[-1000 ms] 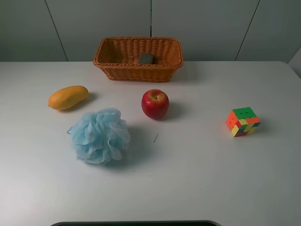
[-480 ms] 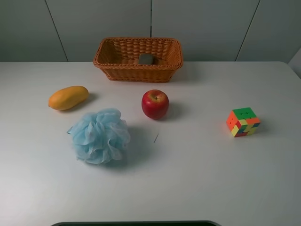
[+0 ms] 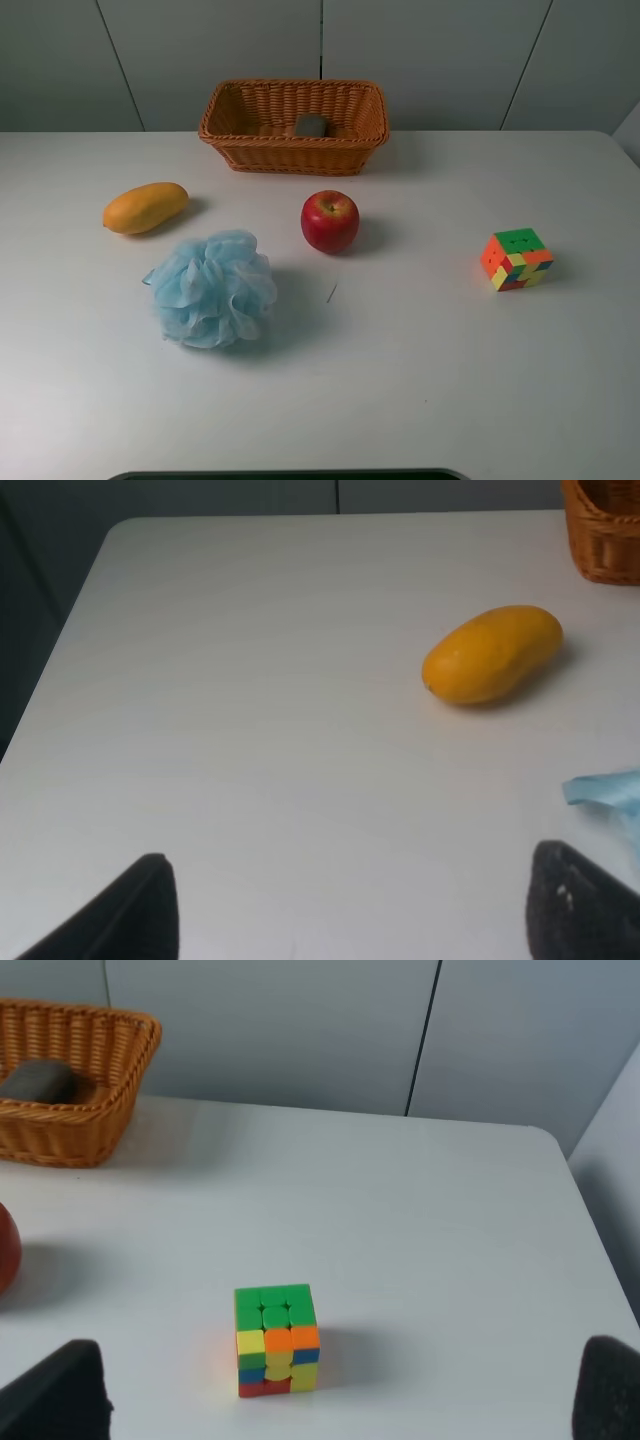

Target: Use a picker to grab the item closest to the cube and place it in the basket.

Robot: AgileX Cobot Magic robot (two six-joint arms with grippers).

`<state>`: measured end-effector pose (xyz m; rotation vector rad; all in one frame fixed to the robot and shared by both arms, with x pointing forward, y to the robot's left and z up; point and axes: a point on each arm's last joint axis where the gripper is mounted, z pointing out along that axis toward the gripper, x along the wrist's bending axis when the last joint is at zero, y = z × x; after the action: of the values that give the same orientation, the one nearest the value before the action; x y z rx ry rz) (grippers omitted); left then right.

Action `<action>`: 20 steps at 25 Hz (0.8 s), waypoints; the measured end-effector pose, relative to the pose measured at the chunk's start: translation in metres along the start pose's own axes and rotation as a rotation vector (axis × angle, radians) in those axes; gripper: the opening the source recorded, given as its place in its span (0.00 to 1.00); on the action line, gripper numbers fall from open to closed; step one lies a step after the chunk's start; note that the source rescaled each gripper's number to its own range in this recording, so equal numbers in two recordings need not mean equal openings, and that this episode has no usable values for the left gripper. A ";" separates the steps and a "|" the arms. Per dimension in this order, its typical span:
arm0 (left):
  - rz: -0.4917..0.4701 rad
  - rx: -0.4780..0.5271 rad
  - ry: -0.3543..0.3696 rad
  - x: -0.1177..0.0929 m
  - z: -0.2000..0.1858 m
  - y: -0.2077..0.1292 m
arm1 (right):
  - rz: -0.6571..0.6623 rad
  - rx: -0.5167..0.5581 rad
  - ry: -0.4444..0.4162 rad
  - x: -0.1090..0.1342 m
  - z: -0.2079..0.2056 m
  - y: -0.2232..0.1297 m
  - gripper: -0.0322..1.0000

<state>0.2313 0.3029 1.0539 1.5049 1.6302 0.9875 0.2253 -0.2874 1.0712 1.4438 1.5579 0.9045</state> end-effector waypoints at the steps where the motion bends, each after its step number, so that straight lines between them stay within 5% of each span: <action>1: 0.000 0.000 0.000 0.000 0.000 0.000 | 0.003 0.031 0.002 0.000 0.002 -0.004 1.00; 20: 0.000 0.000 0.000 0.000 0.000 0.000 | 0.042 0.076 -0.060 -0.006 0.013 -0.015 1.00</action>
<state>0.2313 0.3029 1.0539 1.5049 1.6302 0.9875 0.2312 -0.2946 1.0529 1.5483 1.5369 0.8265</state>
